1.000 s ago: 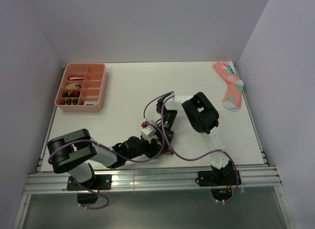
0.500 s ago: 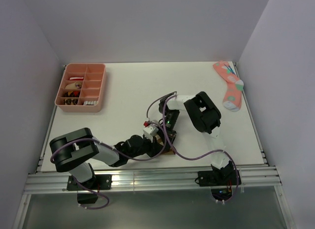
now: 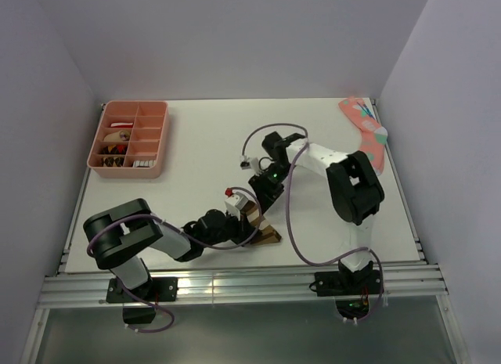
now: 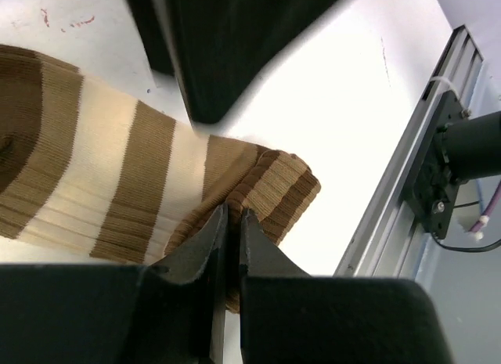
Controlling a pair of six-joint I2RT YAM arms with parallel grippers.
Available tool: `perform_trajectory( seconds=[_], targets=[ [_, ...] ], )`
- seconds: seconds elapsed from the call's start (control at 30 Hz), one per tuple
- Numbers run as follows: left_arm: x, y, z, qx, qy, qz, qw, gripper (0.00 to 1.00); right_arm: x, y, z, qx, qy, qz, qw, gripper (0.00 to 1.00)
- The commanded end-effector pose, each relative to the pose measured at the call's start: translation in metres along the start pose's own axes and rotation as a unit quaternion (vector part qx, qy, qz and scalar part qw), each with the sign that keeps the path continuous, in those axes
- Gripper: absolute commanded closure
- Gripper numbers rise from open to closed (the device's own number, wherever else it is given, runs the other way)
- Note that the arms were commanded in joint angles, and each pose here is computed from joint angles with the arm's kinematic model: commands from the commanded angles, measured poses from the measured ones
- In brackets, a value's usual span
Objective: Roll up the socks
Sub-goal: Roll the sock at the center of the board.
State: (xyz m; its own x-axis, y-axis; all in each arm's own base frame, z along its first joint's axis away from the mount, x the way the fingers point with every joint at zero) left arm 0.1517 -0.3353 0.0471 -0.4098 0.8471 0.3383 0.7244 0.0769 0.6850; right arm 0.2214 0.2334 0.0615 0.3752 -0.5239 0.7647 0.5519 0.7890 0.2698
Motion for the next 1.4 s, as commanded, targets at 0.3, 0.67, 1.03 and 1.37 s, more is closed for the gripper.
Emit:
perform_trajectory(
  seconds=[0.3,0.67,1.03,1.37],
  targets=[
    [0.014,-0.044,0.047,0.083,0.089,0.121,0.985,1.00,0.111,0.022,-0.009,0.094,-0.173,-0.195,0.961,0.49],
    [0.013,-0.062,0.049,0.195,0.055,0.225,0.953,1.00,0.056,-0.032,0.025,0.294,-0.224,-0.115,0.922,0.48],
    [0.019,-0.078,0.048,0.262,0.051,0.263,0.927,1.00,0.008,-0.044,0.051,0.399,-0.250,-0.090,0.878,0.44],
    [0.022,-0.088,0.050,0.292,0.041,0.282,0.913,1.00,0.005,-0.041,0.062,0.436,-0.272,-0.130,0.848,0.43]
  ],
)
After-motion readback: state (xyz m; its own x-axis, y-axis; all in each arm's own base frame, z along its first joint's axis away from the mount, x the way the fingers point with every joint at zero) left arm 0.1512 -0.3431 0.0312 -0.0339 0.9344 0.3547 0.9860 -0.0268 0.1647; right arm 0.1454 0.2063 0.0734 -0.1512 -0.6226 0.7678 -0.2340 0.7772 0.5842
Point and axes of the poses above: each gripper's point midway between its finger pads, its own x axis back along the fingers, its own z axis along the line the jaws close on, y = z × x, the point moved 2 cm from there along x, back along the fingers, and after that the axes turned 6 degrees about x, right-handed, at the moved point
